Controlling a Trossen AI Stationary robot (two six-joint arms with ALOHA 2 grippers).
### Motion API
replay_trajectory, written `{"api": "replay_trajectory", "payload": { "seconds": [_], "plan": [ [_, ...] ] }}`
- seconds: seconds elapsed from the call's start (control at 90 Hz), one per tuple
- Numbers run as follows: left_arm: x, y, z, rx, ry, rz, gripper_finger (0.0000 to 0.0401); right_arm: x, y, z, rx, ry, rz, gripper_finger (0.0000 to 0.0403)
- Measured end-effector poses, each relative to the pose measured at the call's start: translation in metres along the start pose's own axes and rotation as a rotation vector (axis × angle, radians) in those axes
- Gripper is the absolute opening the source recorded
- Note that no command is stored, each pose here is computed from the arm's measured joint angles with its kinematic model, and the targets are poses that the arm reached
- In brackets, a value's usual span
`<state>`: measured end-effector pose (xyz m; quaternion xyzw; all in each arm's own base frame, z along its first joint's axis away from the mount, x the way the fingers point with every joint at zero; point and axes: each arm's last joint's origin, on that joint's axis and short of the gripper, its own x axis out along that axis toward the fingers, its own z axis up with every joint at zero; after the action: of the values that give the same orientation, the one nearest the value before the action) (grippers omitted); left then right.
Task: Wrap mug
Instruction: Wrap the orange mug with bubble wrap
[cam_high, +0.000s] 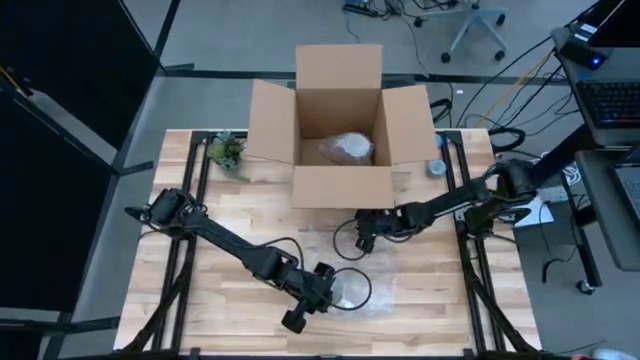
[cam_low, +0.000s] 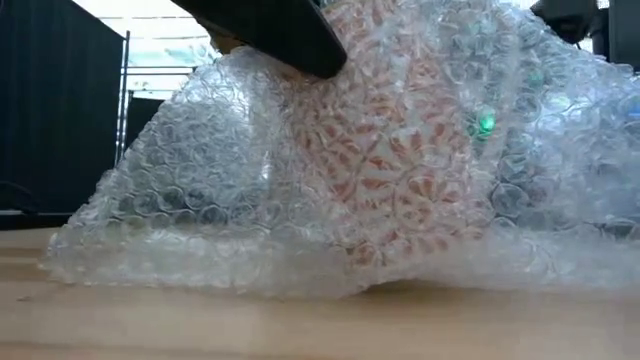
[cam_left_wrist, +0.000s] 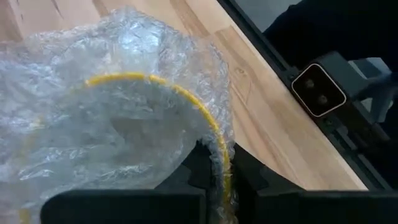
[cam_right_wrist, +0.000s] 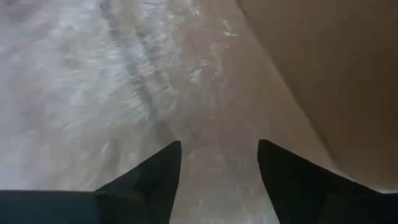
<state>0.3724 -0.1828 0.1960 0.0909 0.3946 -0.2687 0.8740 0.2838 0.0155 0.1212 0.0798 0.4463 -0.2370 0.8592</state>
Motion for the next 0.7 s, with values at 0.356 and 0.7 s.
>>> {"api": "replay_trajectory", "payload": {
  "seconds": [0.356, 0.7],
  "plan": [
    [0.000, -0.004, 0.000, 0.006, 0.007, -0.006, 0.0007, 0.021, -0.001, -0.005, -0.001, 0.070, 0.032, 0.0132],
    [0.000, -0.007, -0.001, -0.015, 0.025, -0.010, 0.0007, 0.000, -0.005, 0.000, -0.064, 0.022, 0.029, 0.0002]
  ]
}}
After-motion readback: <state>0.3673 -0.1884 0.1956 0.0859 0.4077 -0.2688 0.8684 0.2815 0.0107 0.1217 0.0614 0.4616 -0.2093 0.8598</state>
